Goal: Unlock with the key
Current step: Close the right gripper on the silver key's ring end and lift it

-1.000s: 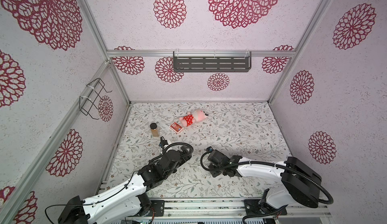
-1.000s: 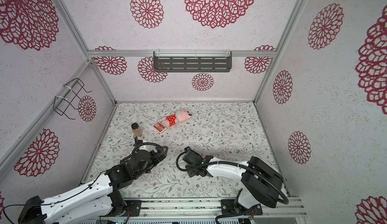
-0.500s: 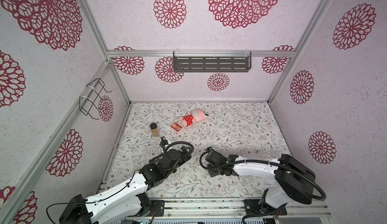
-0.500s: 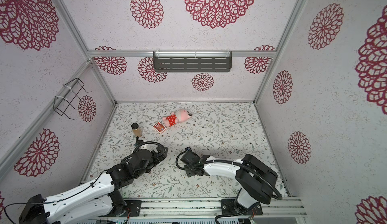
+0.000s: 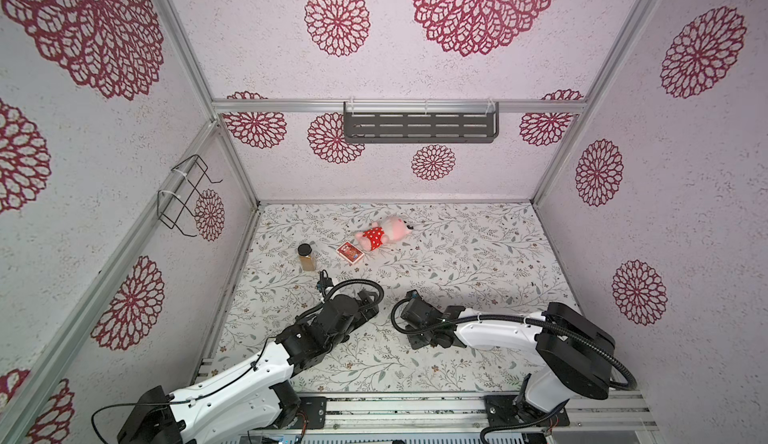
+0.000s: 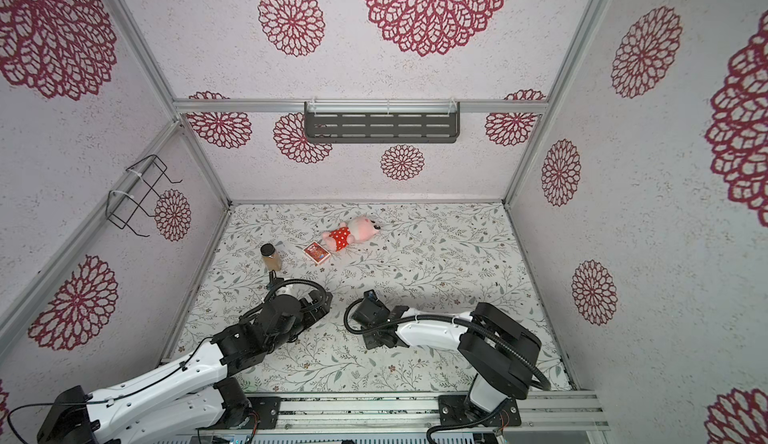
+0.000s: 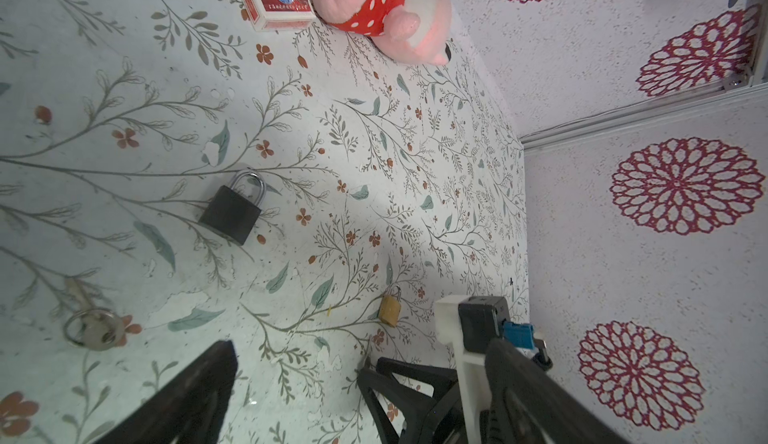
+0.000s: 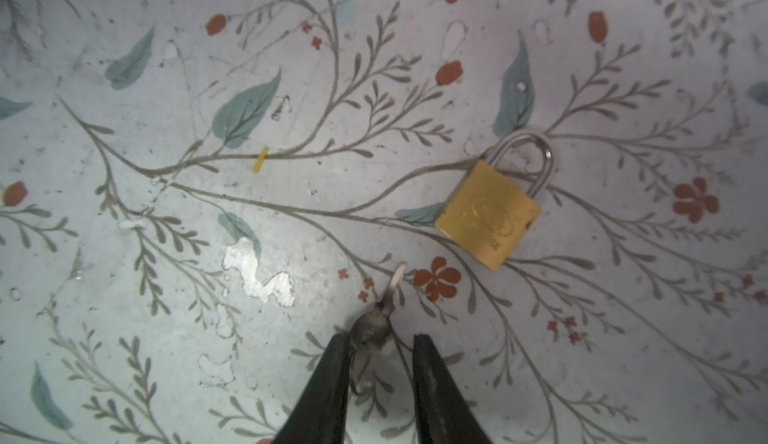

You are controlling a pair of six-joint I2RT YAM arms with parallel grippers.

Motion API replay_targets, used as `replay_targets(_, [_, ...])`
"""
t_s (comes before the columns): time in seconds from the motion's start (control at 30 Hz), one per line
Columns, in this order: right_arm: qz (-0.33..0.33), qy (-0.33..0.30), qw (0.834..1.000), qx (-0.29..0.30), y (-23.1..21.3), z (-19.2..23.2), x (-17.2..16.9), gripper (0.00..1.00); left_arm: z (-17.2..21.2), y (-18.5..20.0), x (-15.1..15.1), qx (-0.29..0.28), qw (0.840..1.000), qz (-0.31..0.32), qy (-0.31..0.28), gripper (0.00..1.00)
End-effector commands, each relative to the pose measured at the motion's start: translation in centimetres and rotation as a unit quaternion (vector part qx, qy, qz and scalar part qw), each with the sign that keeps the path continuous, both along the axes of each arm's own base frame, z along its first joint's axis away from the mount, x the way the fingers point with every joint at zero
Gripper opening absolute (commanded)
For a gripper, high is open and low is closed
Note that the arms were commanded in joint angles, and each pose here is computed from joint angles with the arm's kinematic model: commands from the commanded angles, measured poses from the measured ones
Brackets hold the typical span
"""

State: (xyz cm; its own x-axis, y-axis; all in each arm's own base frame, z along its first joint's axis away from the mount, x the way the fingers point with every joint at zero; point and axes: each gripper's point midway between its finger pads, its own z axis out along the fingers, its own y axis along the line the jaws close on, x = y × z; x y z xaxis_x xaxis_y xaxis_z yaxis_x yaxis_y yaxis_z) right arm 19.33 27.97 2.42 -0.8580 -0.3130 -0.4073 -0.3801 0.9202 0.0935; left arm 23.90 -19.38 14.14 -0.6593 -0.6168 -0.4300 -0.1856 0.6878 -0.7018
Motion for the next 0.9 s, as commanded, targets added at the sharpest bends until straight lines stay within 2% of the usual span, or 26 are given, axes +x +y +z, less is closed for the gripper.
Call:
replay_targets(0.0, [-0.011, 0.009, 1.0, -0.026, -0.6, -0.5, -0.4, 0.25, -0.1, 0.2, 0.1, 0.004, 1.0, -0.002, 0.001, 0.97])
replay_targets(0.33, [-0.016, -0.005, 0.999, -0.038, -1.1, 0.1, 0.1, 0.13, -0.1, 0.1, 0.0, -0.005, 1.0, -0.002, 0.002, 0.97])
replay_targets(0.77, [-0.004, -0.015, 1.0, -0.003, -0.3, 1.2, 0.3, 0.0, 0.0, -0.2, 0.1, -0.015, 1.0, -0.006, 0.002, 0.98])
replay_targets(0.87, [-0.004, -0.021, 1.0, -0.004, -0.6, 1.6, 0.5, 0.0, 0.1, -0.3, 0.1, -0.017, 1.0, -0.006, 0.001, 0.97])
